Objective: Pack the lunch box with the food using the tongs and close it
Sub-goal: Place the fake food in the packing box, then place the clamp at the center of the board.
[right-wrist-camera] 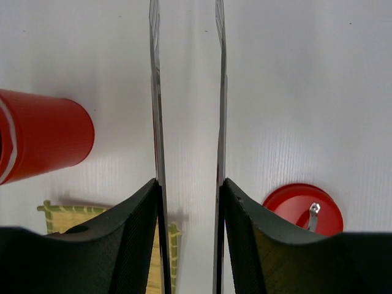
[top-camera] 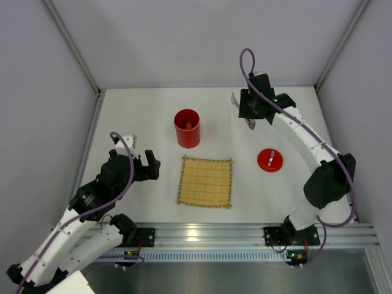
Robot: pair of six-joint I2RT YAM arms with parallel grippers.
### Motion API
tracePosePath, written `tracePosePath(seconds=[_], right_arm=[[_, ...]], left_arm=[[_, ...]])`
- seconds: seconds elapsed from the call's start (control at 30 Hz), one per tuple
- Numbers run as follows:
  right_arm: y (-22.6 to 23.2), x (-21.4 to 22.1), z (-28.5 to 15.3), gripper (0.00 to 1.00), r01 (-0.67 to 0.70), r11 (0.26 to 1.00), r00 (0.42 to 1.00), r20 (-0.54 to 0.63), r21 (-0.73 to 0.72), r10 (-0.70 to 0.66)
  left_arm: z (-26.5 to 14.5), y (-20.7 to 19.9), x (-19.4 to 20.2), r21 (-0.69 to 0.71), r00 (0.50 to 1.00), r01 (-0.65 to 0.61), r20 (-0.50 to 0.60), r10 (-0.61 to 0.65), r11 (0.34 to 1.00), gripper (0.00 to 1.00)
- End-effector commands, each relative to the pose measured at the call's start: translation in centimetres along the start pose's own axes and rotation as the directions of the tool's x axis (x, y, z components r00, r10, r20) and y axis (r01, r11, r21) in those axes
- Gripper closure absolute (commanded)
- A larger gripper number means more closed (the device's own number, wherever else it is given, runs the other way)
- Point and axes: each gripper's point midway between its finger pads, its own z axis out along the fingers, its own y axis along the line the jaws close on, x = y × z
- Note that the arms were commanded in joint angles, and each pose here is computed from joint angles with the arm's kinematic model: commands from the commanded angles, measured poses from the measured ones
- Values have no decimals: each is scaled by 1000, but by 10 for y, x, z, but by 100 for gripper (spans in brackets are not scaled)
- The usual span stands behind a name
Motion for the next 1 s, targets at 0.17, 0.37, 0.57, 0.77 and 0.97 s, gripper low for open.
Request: tracePosePath(seconds=[0.17,0.37,0.57,0.77,0.97], right_arm=[[-4,-29,76,56,-77,996,997,20,37,76],[-18,-2,111,52,-69,994,995,-65,81,74],[-30,35,132,42,-35,991,987,-151,125,54],[-39,71,151,39,-9,987,972,-232,157,46],[-44,89,157,35,4,986,962,-268,169,42]], left_arm=[[1,-1,-4,-1,1000,11,24,-11,1000,1],[1,-1,-4,0,1000,11,26,-11,1000,1],[3,-2,-3,-3,1000,7,17,-7,1000,1],[3,-1,-3,-5,1000,5,16,-5,1000,1],[3,-1,-2,-7,1000,4,14,-4,1000,1]])
